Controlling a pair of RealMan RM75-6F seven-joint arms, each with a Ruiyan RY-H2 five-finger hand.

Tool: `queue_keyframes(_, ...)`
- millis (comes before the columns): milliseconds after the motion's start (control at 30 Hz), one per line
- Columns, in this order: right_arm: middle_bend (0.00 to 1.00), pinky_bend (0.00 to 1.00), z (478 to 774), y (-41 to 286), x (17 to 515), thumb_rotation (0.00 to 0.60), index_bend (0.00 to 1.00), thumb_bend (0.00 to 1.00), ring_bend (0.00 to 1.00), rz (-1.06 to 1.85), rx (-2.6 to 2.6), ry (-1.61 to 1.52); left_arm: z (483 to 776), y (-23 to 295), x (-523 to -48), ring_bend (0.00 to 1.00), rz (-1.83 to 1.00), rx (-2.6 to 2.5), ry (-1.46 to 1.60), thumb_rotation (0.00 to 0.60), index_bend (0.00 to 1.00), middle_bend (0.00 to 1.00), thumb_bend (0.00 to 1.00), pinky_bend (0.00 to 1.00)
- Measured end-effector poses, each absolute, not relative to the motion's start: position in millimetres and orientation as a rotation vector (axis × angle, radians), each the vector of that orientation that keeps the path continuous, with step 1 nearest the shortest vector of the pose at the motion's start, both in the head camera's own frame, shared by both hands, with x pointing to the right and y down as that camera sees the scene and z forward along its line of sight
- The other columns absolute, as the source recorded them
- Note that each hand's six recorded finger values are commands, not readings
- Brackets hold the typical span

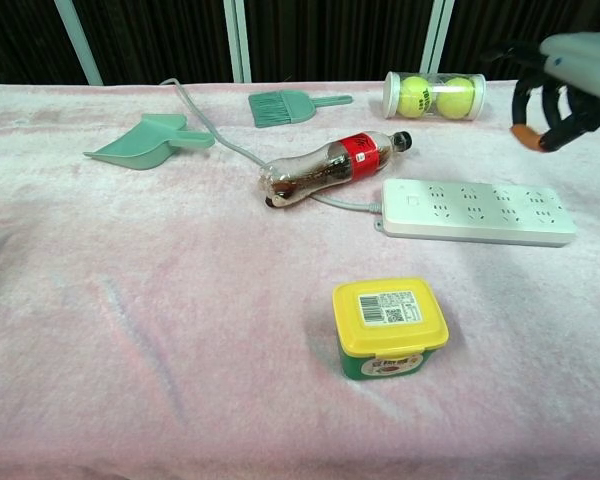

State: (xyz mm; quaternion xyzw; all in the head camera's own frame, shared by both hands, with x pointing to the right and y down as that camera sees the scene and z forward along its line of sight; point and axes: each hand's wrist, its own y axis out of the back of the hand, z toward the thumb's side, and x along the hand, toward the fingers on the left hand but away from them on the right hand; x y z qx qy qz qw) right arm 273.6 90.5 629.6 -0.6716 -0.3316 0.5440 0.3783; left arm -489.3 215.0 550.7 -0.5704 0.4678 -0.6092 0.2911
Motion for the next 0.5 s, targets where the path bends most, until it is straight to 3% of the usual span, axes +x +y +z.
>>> queue_keyframes(233, 0.17, 0.27, 585, 120, 339, 0.600, 0.00, 0.18, 0.30, 1.426, -1.639, -0.889, 549, 216, -487, 0.00, -1.613, -1.522, 1.255, 0.600, 0.21, 0.04, 0.32, 0.00)
queue_keyframes(500, 0.17, 0.26, 576, 171, 388, 0.600, 0.00, 0.18, 0.30, 1.483, -1.601, -0.890, 549, 217, -483, 0.00, -1.595, -1.525, 1.252, 0.600, 0.21, 0.04, 0.32, 0.00)
